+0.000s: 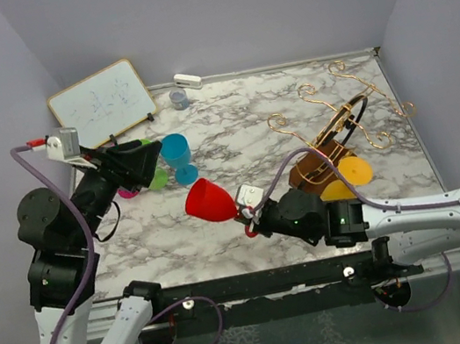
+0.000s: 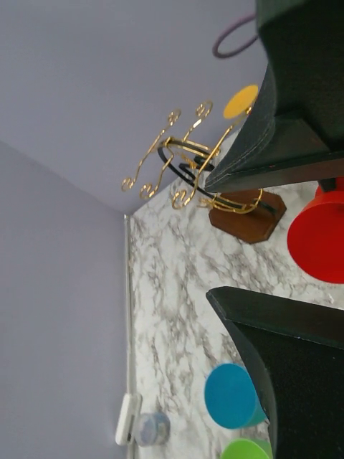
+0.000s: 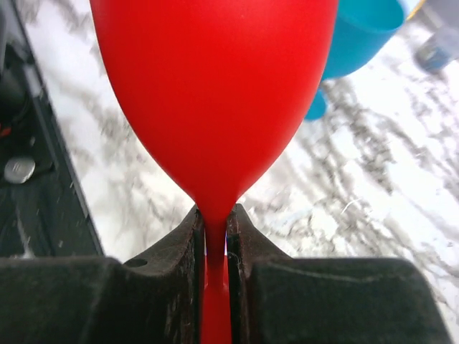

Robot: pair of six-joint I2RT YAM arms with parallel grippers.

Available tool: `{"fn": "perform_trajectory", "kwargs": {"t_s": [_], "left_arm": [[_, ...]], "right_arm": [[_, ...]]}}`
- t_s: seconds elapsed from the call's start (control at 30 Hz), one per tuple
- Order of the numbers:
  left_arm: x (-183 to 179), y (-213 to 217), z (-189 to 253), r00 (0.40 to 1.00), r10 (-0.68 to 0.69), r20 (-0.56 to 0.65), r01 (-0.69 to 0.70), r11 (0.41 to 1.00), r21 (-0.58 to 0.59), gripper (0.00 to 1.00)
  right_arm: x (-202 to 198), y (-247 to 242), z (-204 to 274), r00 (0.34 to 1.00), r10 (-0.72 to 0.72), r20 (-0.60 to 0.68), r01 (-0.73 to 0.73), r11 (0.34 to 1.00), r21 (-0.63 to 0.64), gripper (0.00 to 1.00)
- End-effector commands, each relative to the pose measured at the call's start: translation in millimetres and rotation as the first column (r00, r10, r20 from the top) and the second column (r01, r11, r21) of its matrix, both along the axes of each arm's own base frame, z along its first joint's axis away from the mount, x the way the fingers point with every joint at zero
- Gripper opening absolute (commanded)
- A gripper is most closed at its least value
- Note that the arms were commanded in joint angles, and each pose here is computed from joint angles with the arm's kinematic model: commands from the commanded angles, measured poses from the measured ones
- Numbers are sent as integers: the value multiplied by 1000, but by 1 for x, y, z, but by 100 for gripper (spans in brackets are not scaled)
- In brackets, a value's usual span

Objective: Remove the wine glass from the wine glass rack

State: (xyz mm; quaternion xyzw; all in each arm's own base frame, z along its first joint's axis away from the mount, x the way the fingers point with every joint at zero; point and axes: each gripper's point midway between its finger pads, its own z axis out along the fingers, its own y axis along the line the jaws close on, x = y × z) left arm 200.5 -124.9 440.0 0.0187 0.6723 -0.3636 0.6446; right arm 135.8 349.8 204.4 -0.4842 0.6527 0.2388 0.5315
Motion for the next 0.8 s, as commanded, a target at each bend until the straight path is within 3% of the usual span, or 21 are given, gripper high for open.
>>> {"fn": "perform_trajectory", "kwargs": {"t_s": [0.0, 0.17, 0.37, 0.57, 0.77], "left_arm": [[-22, -31, 17, 974, -218, -65, 218, 976, -16, 58], [-35, -53, -8, 887, -382, -260, 391, 920, -16, 58], [-30, -57, -69, 803, -383, -457, 406, 912, -51, 54], [-22, -57, -106, 756, -350, -553, 396, 917, -40, 54], [-19, -62, -114, 739, -374, -561, 408, 910, -70, 53]], "right_arm": [[30, 0, 57, 977, -178, 122, 145, 960, 238, 1], [48, -15, 72, 931, -294, 215, 216, 920, 327, 1], [50, -30, 67, 907, -324, 267, 221, 909, 353, 1], [41, -29, 53, 924, -266, 274, 164, 925, 344, 1], [42, -19, 45, 926, -242, 289, 154, 942, 298, 1]]}}
